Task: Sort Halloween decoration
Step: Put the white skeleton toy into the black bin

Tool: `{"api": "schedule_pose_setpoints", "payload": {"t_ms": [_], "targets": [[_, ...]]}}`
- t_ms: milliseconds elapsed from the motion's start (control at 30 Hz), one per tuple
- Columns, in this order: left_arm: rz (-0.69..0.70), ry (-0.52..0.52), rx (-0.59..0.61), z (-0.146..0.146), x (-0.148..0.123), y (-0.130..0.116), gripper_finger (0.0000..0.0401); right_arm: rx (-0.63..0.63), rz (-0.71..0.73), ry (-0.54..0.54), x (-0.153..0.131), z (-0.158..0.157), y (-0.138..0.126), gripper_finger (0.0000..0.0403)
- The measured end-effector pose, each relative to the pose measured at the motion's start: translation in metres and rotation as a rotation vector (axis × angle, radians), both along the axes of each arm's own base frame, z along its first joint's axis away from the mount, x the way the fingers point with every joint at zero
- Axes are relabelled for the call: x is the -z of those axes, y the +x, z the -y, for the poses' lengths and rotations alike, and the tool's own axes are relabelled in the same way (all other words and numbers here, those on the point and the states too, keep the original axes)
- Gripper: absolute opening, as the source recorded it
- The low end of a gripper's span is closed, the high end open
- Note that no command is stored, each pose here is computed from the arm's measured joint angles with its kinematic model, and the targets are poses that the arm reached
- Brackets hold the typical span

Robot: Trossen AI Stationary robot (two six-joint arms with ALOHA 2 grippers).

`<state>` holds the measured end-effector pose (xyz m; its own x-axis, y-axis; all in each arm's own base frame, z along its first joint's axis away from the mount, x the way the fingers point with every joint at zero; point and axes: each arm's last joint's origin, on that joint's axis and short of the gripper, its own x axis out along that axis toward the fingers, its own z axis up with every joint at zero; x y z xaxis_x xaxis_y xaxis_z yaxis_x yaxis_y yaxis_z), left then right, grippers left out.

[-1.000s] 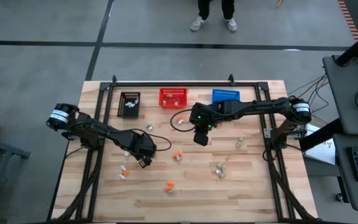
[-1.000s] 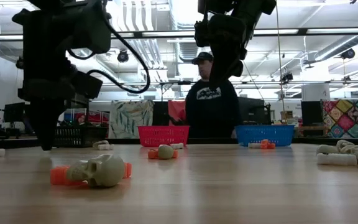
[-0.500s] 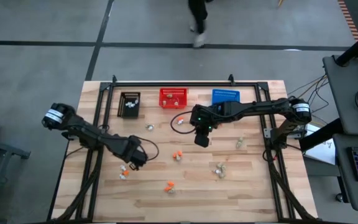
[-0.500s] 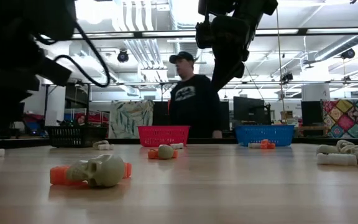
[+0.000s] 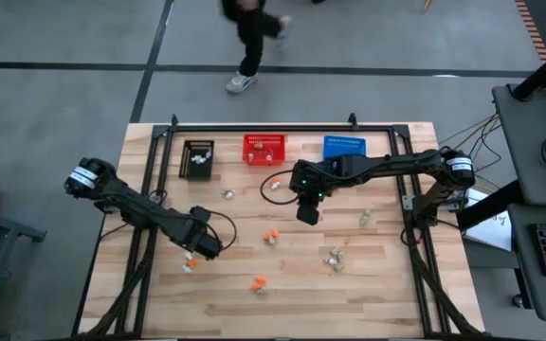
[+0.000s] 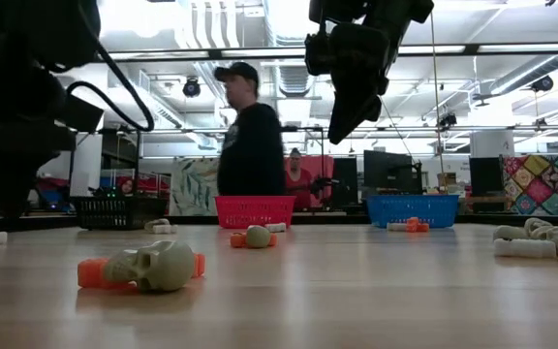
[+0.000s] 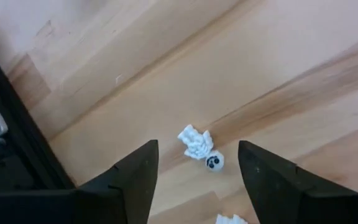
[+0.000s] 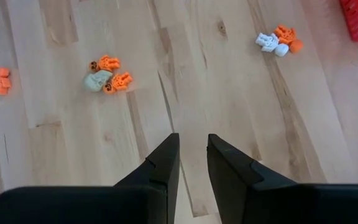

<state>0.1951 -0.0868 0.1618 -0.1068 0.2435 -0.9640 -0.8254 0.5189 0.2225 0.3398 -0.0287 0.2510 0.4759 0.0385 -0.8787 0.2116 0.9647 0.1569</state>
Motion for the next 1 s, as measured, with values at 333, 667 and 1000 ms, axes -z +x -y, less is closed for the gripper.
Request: {"api": "schedule_pose_setpoints", "payload": {"t_ms": [333, 667, 1000], "targets": [[0.032, 0.002, -0.058, 0.001, 0.019, -0.009, 0.0194, 0.005, -0.001, 0.009, 0.000, -0.004, 0.000, 0.0068], [0.089, -0.016, -0.067, 0.002, 0.030, -0.012, 0.0192, 0.024, -0.001, 0.019, 0.000, -0.004, 0.000, 0.0069], [0.091, -0.003, -0.052, 0.002, 0.030, -0.012, 0.0145, 0.026, 0.003, 0.019, 0.000, -0.004, 0.001, 0.0069]]}}
